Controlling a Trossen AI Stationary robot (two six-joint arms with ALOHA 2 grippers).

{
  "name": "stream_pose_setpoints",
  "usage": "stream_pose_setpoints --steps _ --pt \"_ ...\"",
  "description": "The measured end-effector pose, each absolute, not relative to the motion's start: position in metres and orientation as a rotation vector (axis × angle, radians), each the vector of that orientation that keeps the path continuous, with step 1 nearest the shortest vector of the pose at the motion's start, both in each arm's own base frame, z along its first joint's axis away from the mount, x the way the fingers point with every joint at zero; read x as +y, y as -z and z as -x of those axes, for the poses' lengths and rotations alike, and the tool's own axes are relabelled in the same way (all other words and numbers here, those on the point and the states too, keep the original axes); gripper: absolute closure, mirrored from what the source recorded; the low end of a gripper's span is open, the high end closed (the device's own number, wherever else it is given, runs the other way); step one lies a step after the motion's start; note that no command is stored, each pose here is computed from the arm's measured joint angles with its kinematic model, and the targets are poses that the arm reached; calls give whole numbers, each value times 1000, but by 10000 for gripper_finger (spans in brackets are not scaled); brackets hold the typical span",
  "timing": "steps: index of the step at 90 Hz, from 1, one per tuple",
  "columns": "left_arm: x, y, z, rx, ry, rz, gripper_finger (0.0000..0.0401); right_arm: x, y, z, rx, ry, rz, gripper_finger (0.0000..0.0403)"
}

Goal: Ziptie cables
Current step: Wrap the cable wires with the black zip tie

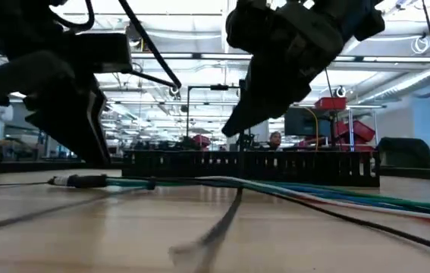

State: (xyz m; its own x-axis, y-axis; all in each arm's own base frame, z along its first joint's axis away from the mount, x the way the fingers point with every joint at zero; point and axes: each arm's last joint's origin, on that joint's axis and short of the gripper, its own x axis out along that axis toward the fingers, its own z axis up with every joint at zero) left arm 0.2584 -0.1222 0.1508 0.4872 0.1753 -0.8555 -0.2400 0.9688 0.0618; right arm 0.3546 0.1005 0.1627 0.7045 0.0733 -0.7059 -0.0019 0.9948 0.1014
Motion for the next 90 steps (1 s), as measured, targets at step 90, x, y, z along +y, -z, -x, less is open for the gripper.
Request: stream_pose_setpoints --steps 90 --pt "-108 -171 -287 202 70 14 250 119 -161 -354 719 -2 -42 403"
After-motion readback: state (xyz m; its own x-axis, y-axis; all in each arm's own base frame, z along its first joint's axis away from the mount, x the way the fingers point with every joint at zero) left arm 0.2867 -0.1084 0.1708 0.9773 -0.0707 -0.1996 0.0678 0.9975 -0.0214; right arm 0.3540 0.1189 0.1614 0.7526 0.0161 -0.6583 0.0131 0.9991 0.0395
